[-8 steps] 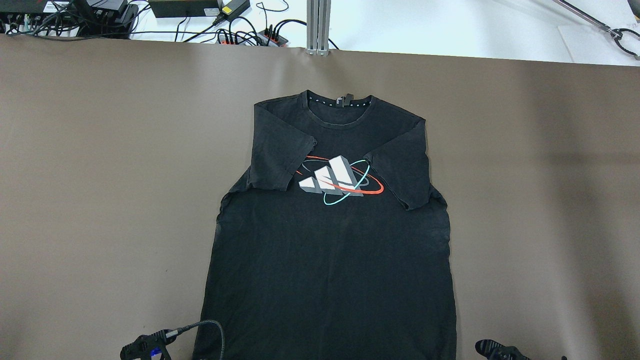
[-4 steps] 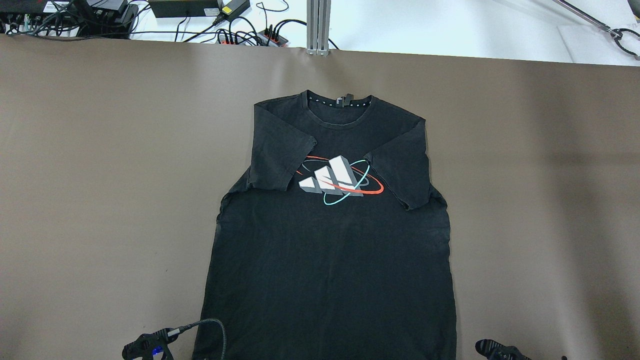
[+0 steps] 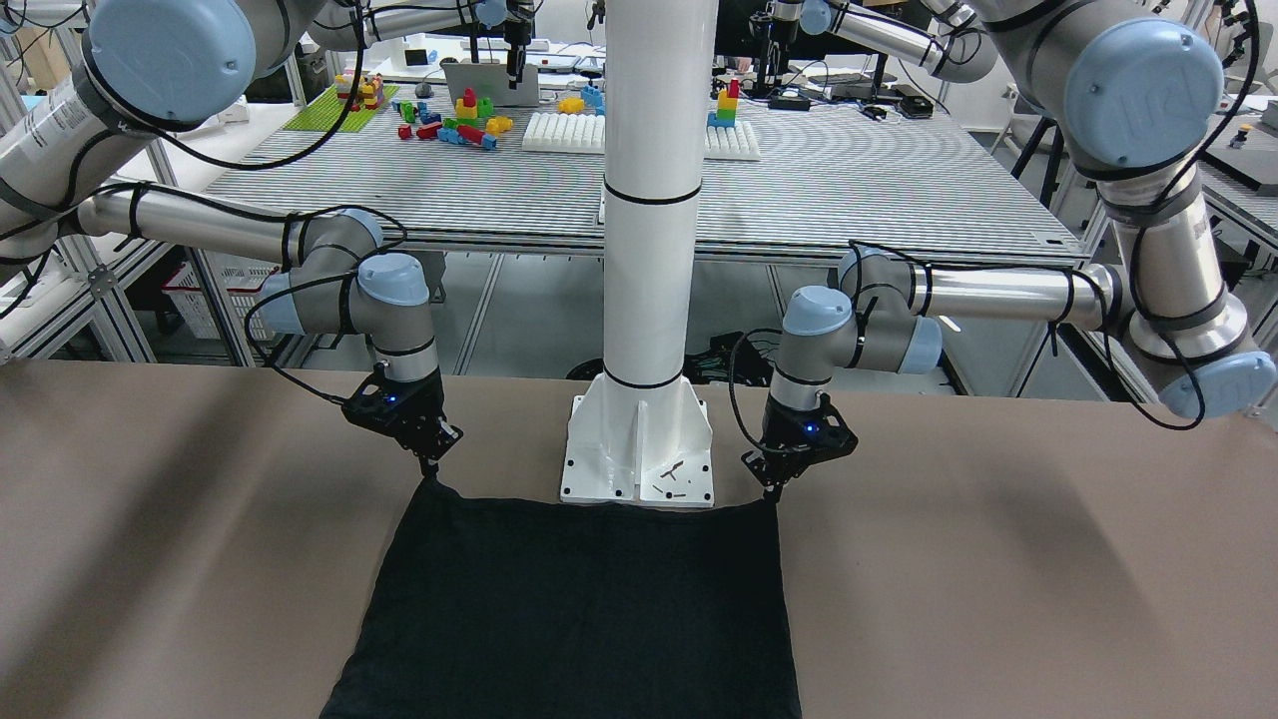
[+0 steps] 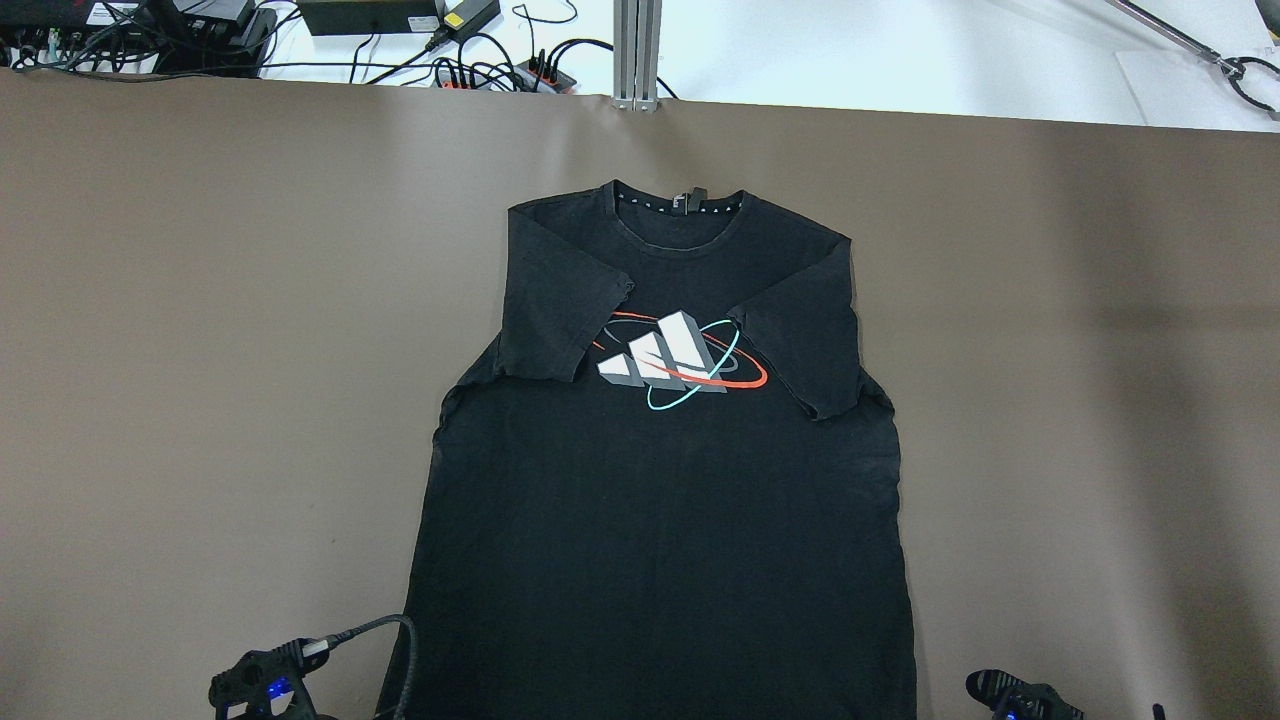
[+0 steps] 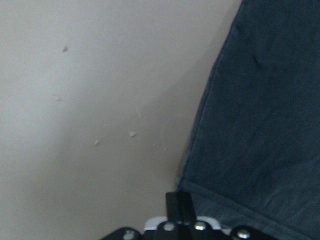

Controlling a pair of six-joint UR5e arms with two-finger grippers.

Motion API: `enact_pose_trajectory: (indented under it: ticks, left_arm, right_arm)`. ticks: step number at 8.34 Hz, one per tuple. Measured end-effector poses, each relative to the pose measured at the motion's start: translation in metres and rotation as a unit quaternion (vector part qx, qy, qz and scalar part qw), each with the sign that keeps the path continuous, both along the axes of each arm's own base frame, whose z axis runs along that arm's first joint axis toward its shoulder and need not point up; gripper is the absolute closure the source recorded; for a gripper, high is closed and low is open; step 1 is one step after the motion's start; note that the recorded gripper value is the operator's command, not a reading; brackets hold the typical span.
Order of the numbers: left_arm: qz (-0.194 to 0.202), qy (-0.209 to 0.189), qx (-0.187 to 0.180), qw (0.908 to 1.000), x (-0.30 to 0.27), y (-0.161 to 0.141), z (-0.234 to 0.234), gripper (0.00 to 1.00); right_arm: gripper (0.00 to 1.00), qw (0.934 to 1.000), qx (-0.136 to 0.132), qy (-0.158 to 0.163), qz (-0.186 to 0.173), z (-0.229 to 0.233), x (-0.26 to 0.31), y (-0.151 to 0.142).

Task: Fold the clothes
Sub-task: 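Grasp both hem corners nearest the robot with the left and right grippers, then lift the hem with both grippers and fold it toward the collar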

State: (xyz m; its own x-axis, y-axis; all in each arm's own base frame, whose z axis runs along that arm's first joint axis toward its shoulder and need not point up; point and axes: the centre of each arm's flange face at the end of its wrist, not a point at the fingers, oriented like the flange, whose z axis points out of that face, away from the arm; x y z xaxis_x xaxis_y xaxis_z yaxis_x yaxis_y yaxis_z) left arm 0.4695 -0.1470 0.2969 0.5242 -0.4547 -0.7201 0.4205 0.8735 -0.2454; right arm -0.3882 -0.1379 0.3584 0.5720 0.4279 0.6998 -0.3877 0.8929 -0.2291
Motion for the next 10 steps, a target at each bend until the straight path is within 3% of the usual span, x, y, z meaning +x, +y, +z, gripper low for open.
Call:
enact_pose_trajectory:
  ticks: [2,4,6,8,10]
  left_arm:
    - [-0.009,0.042,-0.001,0.9991,-0.043,-0.009,-0.033,1.0]
    - [-0.032,0.085,-0.018,0.9958,-0.087,-0.043,-0.064,1.0]
    - [-0.056,0.111,-0.016,0.9922,-0.108,-0.08,-0.085,1.0]
    - [-0.073,0.104,0.012,0.9918,-0.107,-0.133,-0.092,1.0]
    - [-0.075,0.081,0.03,0.9934,-0.102,-0.207,-0.09,1.0]
  right_arm:
    - [1.0,1.0,-0.008,-0.001,-0.004,-0.036,0.035,-0.005]
    - [1.0,0.9995,-0.025,-0.006,-0.021,-0.073,0.062,-0.022]
    - [1.0,0.9991,-0.014,-0.004,-0.041,-0.088,0.073,-0.05]
    - [1.0,0.9989,0.0,0.004,-0.046,-0.087,0.076,-0.106]
    - [1.0,0.9987,0.009,0.018,-0.048,-0.081,0.083,-0.18]
